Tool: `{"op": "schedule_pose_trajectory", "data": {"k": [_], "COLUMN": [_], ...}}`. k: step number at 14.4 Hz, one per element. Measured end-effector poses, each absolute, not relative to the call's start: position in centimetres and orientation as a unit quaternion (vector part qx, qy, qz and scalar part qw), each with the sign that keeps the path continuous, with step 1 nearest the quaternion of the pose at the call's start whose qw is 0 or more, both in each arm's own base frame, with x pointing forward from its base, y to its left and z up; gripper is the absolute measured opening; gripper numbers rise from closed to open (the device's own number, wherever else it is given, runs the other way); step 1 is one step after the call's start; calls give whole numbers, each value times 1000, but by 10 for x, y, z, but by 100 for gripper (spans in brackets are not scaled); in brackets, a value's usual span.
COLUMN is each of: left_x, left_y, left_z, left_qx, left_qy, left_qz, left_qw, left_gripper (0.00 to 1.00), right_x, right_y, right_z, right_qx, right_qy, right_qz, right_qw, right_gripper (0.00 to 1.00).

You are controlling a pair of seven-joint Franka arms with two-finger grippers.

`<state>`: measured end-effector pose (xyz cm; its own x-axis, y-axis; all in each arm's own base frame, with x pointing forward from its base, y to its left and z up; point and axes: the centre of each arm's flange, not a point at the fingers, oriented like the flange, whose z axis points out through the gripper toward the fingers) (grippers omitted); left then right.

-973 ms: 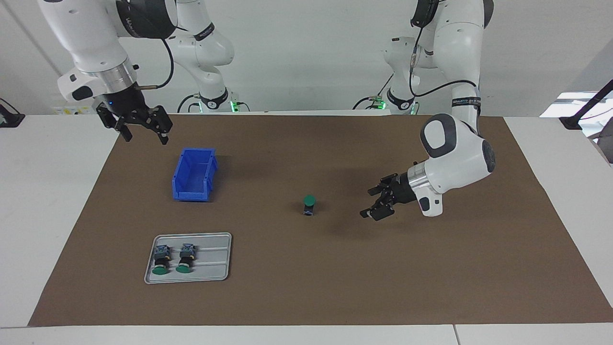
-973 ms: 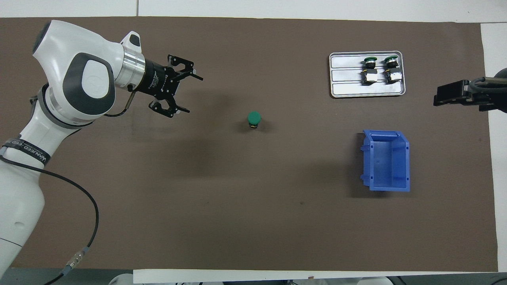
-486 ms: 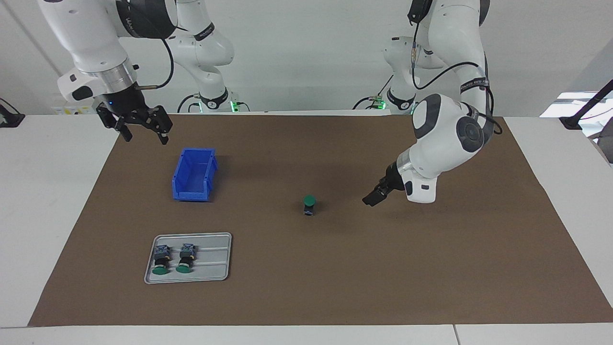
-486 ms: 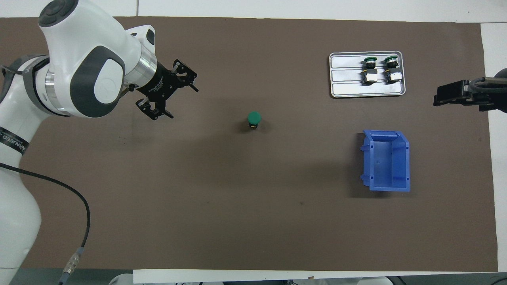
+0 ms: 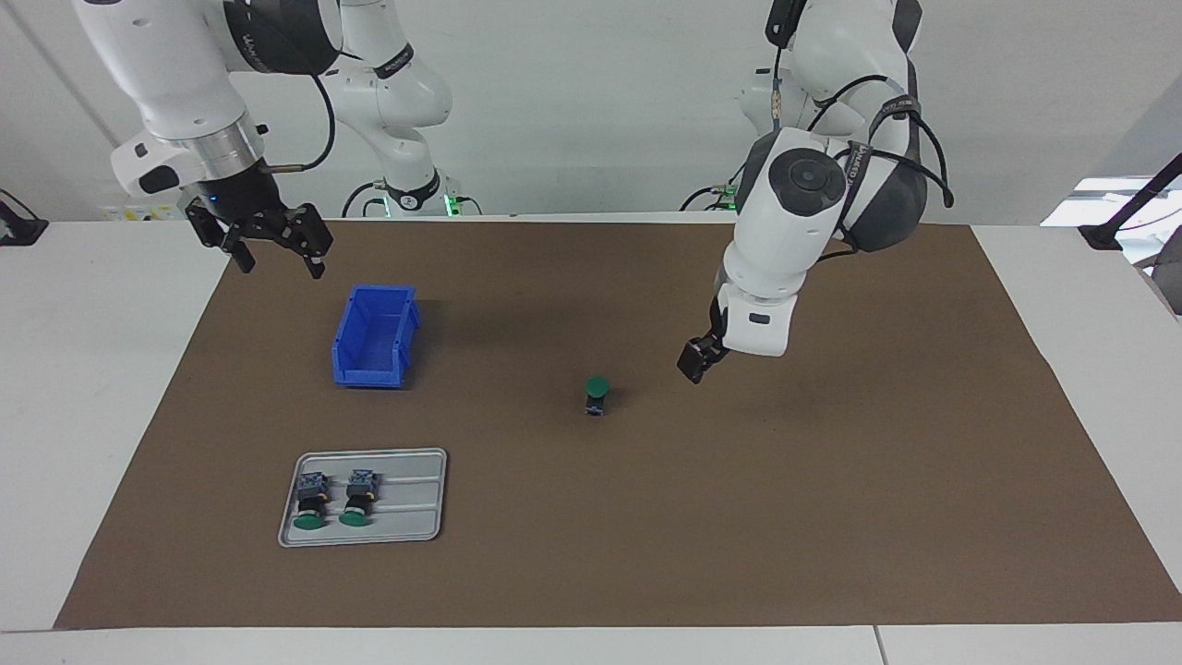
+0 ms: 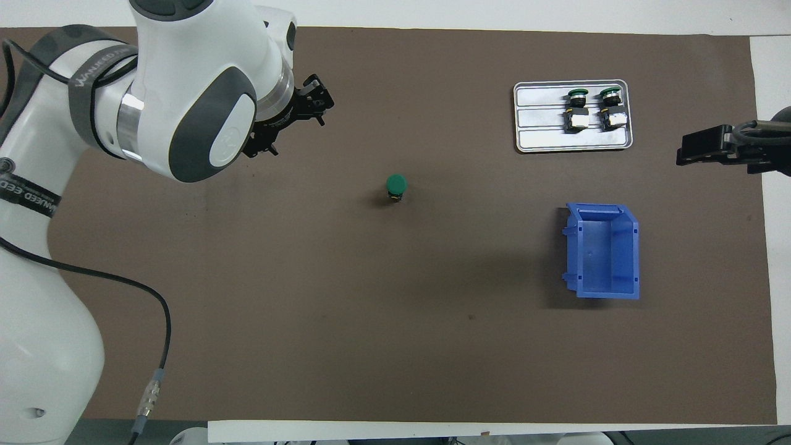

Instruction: Place and press button with both arms

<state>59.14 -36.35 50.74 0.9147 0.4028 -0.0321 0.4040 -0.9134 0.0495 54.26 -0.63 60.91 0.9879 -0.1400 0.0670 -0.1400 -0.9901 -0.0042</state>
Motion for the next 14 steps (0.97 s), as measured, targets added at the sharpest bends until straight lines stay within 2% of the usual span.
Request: {"op": "schedule_pose_trajectory", "data": {"k": [1,2,4,8,14], "left_x": [588,583,576,561,561], "left_y": [-378,-392,-410,-439,-466], "left_z": [508,508,505,484,429], "left_qx": [982,984,987,991,996], "left_qy": [188,175,154,126,85], "left_qz": [-5,0,6,0,-5], "left_qw": [32,35,39,34,32], "left_gripper": [82,74,48,3,1], "right_x": [543,543,543,543,543], "right_y": [-6,-6,-6,-6,-6], "right_z": [609,609,609,609,609], "right_qx": [997,997,997,997,997], "right_qy": [-70,-70,-70,-70,-70], "right_qz": [34,34,34,34,34], "right_qw": [0,0,0,0,0], "right_gripper": [99,99,99,99,99]}}
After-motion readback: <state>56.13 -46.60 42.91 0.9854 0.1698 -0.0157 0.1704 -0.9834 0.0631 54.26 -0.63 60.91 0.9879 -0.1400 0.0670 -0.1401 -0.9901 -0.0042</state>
